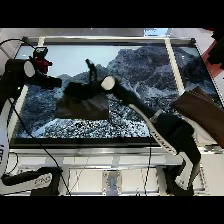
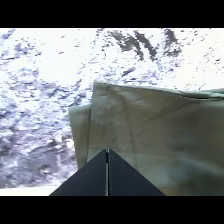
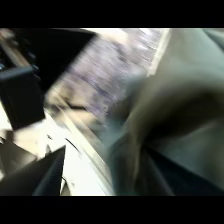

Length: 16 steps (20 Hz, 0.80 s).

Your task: Fold the shirts.

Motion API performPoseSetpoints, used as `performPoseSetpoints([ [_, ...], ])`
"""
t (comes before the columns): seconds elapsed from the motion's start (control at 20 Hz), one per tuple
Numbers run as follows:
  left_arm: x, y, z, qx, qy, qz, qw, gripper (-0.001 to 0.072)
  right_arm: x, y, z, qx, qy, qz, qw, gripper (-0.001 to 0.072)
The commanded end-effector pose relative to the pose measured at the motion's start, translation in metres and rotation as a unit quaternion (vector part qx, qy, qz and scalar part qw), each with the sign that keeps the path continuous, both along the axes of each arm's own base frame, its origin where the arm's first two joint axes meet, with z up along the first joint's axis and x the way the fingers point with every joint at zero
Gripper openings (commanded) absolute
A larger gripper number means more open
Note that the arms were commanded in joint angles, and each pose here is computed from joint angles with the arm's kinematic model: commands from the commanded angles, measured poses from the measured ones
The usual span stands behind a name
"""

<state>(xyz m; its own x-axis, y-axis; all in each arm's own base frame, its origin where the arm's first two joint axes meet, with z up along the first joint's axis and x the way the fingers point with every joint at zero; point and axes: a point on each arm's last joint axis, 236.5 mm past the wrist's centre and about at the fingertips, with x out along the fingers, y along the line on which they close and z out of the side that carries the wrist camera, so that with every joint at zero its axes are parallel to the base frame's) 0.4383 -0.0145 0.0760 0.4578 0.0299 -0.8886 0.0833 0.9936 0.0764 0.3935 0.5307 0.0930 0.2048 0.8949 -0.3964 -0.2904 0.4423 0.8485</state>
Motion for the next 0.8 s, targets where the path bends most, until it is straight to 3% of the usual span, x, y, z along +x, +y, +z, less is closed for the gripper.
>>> performPoseSetpoints([
  [0.0,-0.003,0.003,0.002,-0.011,0.003,0.008,1.000,0.0012,0.018,0.015,0.018,0.052,-0.034,-0.046,0.997,0.0536],
  [0.1,-0.004,0.003,0.001,-0.011,0.005,0.009,1.000,0.0012,0.041,-0.017,0.025,0.022,-0.073,-0.042,0.996,0.0536],
  [0.2,-0.005,0.003,0.000,-0.010,0.009,0.008,1.000,0.0012,0.067,-0.076,0.006,-0.064,-0.094,-0.026,0.993,0.0534],
  [0.4,-0.002,0.002,0.002,-0.011,0.001,0.008,1.000,0.0012,0.092,-0.226,-0.078,-0.243,0.059,-0.075,0.965,0.0535],
  [0.55,-0.002,0.003,0.002,-0.011,0.000,0.008,1.000,0.0012,0.079,-0.270,-0.122,-0.259,0.152,-0.079,0.950,0.0536],
  [0.7,-0.001,0.003,0.002,-0.010,-0.001,0.008,1.000,0.0013,0.066,-0.259,-0.155,-0.216,0.202,-0.048,0.954,0.0548],
  [0.75,-0.001,0.003,0.002,-0.010,-0.001,0.008,1.000,0.0013,0.063,-0.248,-0.161,-0.194,0.211,-0.033,0.957,0.0611],
])
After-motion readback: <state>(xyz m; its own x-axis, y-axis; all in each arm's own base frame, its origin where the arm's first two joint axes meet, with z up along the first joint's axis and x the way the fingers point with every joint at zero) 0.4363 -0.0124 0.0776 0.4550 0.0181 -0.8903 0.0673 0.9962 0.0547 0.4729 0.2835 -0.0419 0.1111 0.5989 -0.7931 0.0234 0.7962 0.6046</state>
